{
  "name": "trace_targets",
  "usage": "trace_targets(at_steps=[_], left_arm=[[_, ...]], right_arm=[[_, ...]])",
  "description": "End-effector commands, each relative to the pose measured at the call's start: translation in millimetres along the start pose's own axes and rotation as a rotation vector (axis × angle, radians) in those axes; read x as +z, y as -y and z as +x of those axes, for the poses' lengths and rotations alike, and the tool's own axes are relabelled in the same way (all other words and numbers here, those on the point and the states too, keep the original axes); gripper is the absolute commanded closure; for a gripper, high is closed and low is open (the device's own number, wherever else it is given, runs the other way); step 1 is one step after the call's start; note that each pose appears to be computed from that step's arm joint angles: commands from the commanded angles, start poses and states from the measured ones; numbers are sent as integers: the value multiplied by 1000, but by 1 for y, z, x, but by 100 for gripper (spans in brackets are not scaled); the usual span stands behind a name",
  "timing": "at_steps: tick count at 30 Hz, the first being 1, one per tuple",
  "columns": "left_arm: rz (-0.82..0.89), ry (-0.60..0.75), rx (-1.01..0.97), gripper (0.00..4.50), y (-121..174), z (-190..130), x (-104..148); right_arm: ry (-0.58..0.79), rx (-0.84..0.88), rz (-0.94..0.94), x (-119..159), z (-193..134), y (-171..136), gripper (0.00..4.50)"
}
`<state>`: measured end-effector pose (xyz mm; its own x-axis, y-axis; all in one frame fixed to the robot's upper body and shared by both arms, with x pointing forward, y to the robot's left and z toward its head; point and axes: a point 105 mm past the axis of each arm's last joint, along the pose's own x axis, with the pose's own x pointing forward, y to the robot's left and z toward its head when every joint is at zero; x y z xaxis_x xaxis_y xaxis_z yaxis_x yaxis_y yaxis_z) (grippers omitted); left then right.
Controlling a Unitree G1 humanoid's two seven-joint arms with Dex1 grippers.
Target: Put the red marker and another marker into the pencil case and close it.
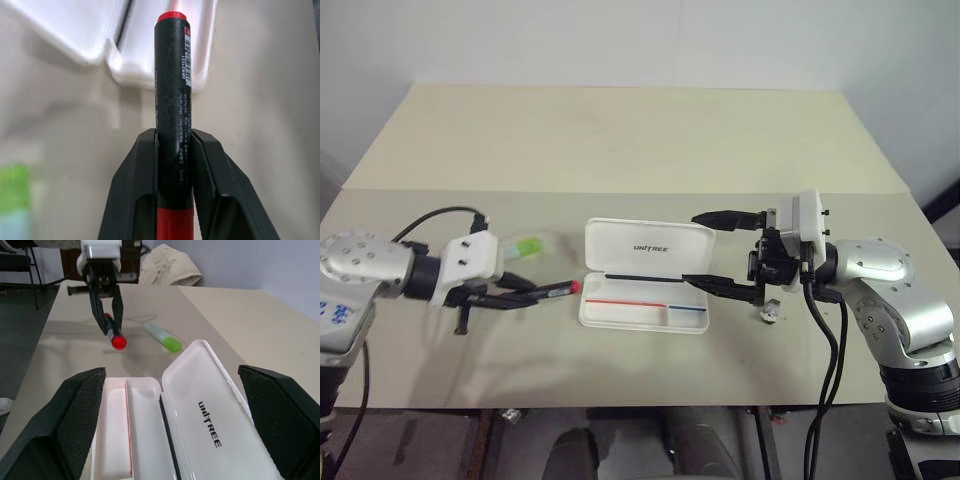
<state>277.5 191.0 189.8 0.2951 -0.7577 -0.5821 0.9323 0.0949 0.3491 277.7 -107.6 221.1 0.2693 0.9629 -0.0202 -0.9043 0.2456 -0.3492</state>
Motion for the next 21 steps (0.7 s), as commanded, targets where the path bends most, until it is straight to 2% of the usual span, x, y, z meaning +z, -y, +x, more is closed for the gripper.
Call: trace_targets(at_steps=[1,5,9,16,21], left_arm=[[47,31,-39,392,0,22,16],[60,100,-57,392,-9,48,39],[76,120,-65,392,-16,71,50],[102,117,-84,392,-21,95,57],[141,74,-81,392,-25,102,50]], right_arm=[[-4,-47,-45,6,-13,5,0],[-47,-91,-37,-3,-26,3,0],[-65,-132,-36,-6,-34,2,0],[-84,-160,-22,-10,-41,-6,0],[-91,-97,-4,-9,-39,-22,0]])
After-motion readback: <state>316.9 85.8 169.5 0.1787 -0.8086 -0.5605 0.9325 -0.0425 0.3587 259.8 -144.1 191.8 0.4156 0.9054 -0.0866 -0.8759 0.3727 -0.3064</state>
